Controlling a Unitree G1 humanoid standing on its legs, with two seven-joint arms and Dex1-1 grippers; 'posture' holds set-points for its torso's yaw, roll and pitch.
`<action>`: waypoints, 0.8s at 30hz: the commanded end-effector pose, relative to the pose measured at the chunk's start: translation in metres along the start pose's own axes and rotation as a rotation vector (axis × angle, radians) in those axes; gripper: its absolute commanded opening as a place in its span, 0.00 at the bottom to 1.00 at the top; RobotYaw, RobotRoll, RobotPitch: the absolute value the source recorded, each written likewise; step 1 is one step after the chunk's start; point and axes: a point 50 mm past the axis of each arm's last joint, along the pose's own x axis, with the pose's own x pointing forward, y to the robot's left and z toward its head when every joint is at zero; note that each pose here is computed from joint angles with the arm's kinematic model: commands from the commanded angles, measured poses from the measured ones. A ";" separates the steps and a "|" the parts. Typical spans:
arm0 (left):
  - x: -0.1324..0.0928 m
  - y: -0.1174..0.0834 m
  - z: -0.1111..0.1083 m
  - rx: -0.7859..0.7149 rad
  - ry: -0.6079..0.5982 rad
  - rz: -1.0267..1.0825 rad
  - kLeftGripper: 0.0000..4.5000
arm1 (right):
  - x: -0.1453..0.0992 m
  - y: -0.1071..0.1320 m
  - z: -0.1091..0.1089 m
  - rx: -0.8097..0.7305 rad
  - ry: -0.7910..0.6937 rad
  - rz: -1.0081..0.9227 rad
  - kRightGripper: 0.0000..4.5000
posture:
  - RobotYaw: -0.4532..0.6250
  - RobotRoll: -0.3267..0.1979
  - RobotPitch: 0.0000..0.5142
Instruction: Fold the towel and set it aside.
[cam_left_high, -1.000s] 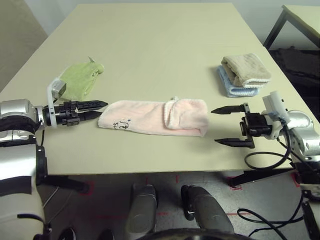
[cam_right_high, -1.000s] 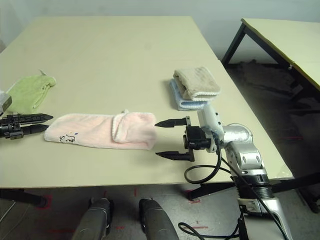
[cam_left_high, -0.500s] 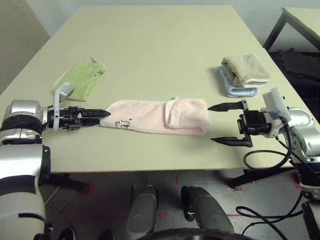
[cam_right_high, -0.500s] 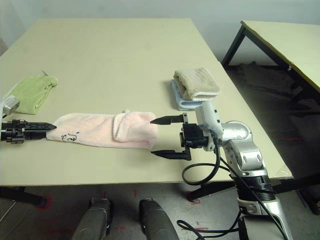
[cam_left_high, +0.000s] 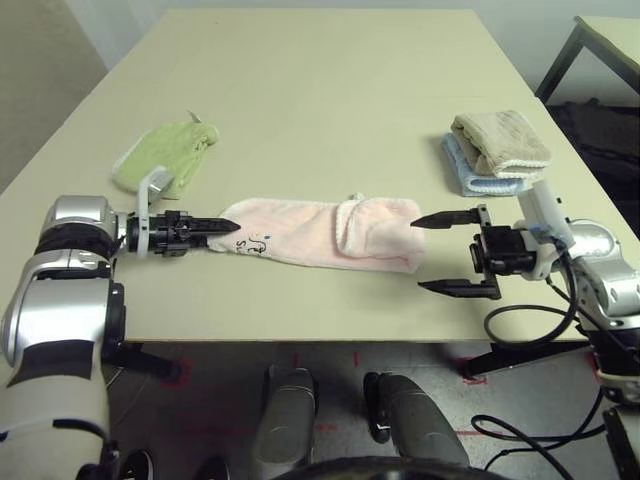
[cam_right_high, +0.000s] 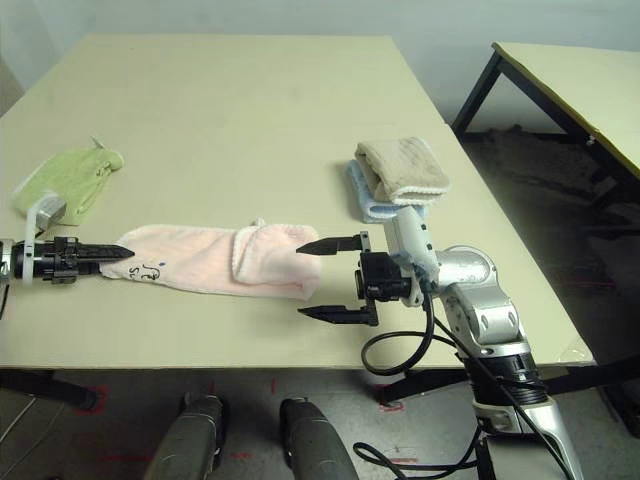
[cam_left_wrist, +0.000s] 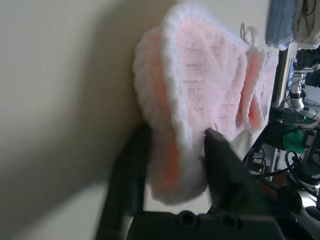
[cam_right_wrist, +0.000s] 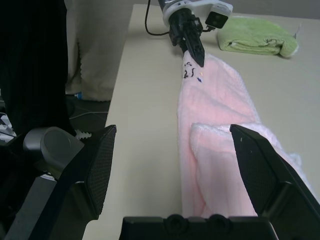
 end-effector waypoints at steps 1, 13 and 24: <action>-0.001 0.004 -0.004 -0.022 0.012 0.005 0.08 | 0.000 0.002 0.001 0.000 0.006 0.009 1.00 | 0.40 0.62 0.34; -0.052 0.012 -0.010 -0.025 -0.027 0.063 0.01 | -0.005 0.005 -0.007 0.066 0.018 -0.003 1.00 | 0.42 0.62 0.35; -0.096 0.005 -0.011 0.015 -0.078 0.124 0.01 | -0.010 0.011 -0.016 0.143 0.061 0.001 1.00 | 0.43 0.62 0.35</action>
